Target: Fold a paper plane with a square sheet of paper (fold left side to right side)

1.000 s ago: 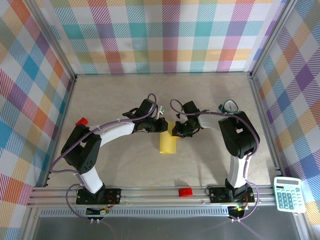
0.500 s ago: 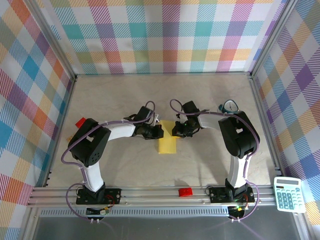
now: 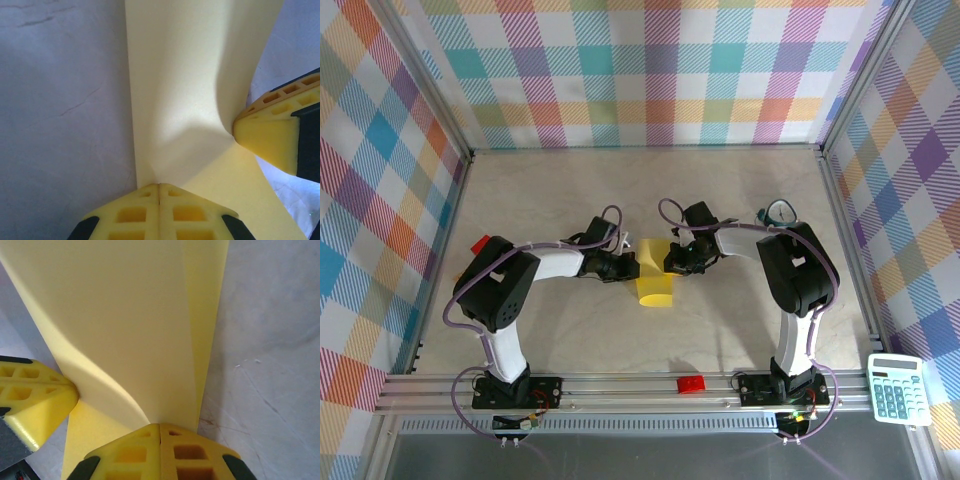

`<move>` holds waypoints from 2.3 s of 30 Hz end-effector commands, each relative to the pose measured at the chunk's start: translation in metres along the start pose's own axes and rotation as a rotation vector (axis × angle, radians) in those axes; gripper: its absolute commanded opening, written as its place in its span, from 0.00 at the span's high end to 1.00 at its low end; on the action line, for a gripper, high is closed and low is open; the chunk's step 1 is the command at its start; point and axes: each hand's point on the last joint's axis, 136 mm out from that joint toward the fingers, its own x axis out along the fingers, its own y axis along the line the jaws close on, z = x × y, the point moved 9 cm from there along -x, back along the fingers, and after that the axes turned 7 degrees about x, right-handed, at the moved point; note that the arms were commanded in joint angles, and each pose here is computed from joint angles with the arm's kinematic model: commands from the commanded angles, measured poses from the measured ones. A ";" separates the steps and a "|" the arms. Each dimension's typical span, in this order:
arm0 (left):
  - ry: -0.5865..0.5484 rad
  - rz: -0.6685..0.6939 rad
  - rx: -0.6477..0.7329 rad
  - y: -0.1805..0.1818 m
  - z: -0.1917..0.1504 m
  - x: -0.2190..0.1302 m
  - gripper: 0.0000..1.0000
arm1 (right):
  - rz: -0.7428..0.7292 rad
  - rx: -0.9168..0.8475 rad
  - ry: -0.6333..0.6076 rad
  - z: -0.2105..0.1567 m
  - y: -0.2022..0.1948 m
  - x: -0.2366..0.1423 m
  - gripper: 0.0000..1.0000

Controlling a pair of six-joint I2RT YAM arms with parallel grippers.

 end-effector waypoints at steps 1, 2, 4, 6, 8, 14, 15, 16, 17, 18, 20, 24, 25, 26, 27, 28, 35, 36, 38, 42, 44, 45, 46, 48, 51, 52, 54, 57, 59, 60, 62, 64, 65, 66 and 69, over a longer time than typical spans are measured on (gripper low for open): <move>-0.006 0.042 -0.004 0.008 -0.004 -0.015 1.00 | -0.283 0.101 0.115 -0.030 -0.052 0.023 1.00; -0.020 0.035 0.005 0.004 -0.001 -0.019 1.00 | -0.281 0.101 0.116 -0.030 -0.052 0.024 1.00; -0.057 0.004 0.016 -0.006 0.004 -0.028 1.00 | -0.271 0.101 0.113 -0.030 -0.051 0.023 1.00; -0.086 -0.028 0.032 -0.016 0.007 -0.035 1.00 | -0.262 0.097 0.107 -0.029 -0.049 0.022 1.00; -0.095 -0.044 0.051 -0.025 0.007 -0.037 1.00 | -0.260 0.098 0.104 -0.029 -0.048 0.021 1.00; -0.069 -0.072 0.079 -0.037 0.010 -0.022 1.00 | -0.259 0.095 0.104 -0.028 -0.047 0.021 1.00; -0.063 -0.076 0.083 -0.039 0.010 -0.018 1.00 | -0.257 0.095 0.103 -0.027 -0.047 0.021 1.00; -0.056 -0.074 0.084 -0.039 0.010 -0.014 1.00 | -0.256 0.095 0.105 -0.028 -0.047 0.021 1.00; -0.053 -0.073 0.087 -0.040 0.011 -0.011 1.00 | -0.254 0.094 0.104 -0.028 -0.047 0.021 1.00; -0.048 -0.068 0.087 -0.040 0.011 -0.008 1.00 | -0.253 0.095 0.106 -0.028 -0.047 0.021 1.00; -0.040 -0.062 0.086 -0.039 0.012 -0.002 1.00 | -0.253 0.094 0.108 -0.028 -0.046 0.022 1.00; -0.037 -0.050 0.086 -0.037 0.013 0.005 1.00 | -0.254 0.092 0.109 -0.029 -0.047 0.022 1.00; -0.034 -0.049 0.083 -0.036 0.013 0.006 1.00 | -0.255 0.091 0.110 -0.030 -0.047 0.023 1.00; -0.029 -0.046 0.082 -0.035 0.012 0.008 1.00 | -0.256 0.092 0.112 -0.030 -0.047 0.023 1.00; -0.023 -0.041 0.079 -0.034 0.011 0.010 1.00 | -0.256 0.092 0.112 -0.030 -0.047 0.023 1.00; -0.018 -0.037 0.077 -0.033 0.010 0.012 1.00 | -0.256 0.092 0.112 -0.030 -0.047 0.023 1.00; 0.021 0.001 0.066 -0.024 0.000 0.019 1.00 | -0.251 0.086 0.108 -0.029 -0.045 0.022 1.00; 0.025 0.006 0.064 -0.022 -0.002 0.020 1.00 | -0.249 0.087 0.107 -0.029 -0.045 0.021 1.00; 0.033 0.015 0.062 -0.020 -0.005 0.020 1.00 | -0.240 0.081 0.101 -0.028 -0.043 0.020 1.00; 0.038 0.028 0.061 -0.018 -0.009 0.019 1.00 | -0.171 0.053 0.091 -0.025 -0.034 0.018 1.00; 0.041 0.030 0.062 -0.018 -0.009 0.018 1.00 | -0.133 0.044 0.083 -0.023 -0.028 0.016 1.00; 0.044 0.031 0.062 -0.017 -0.010 0.019 1.00 | -0.115 0.040 0.079 -0.022 -0.025 0.014 1.00; 0.045 0.032 0.062 -0.017 -0.010 0.019 1.00 | -0.093 0.033 0.074 -0.020 -0.021 0.012 1.00; 0.046 0.034 0.063 -0.016 -0.010 0.019 1.00 | -0.045 0.014 0.070 -0.017 -0.012 0.008 1.00; 0.050 0.042 0.064 -0.016 -0.010 0.019 1.00 | 0.010 -0.012 0.054 -0.012 0.001 0.000 1.00; 0.049 0.043 0.066 -0.016 -0.010 0.019 1.00 | 0.022 -0.019 0.046 -0.011 0.005 -0.003 1.00; 0.051 0.044 0.067 -0.016 -0.010 0.019 1.00 | 0.046 -0.033 0.035 -0.008 0.011 -0.008 1.00; 0.052 0.043 0.067 -0.016 -0.011 0.019 1.00 | 0.121 -0.057 0.007 -0.006 0.021 -0.013 1.00; 0.052 0.047 0.069 -0.016 -0.010 0.019 1.00 | 0.166 -0.063 -0.002 -0.003 0.026 -0.014 1.00; 0.055 0.049 0.071 -0.016 -0.010 0.019 1.00 | 0.182 -0.064 -0.003 -0.002 0.028 -0.013 1.00; 0.060 0.053 0.071 -0.016 -0.010 0.019 1.00 | 0.208 -0.063 -0.005 0.001 0.030 -0.010 1.00; 0.059 0.051 0.073 -0.016 -0.010 0.018 1.00 | 0.221 -0.061 -0.004 0.005 0.031 -0.005 1.00; 0.058 0.050 0.074 -0.017 -0.009 0.018 1.00 | 0.224 -0.059 -0.004 0.006 0.032 -0.004 1.00; 0.058 0.051 0.072 -0.016 -0.010 0.018 1.00 | 0.226 -0.057 -0.004 0.008 0.032 -0.002 1.00; 0.056 0.045 0.069 -0.017 -0.010 0.019 1.00 | 0.238 -0.062 -0.004 0.013 0.036 0.004 1.00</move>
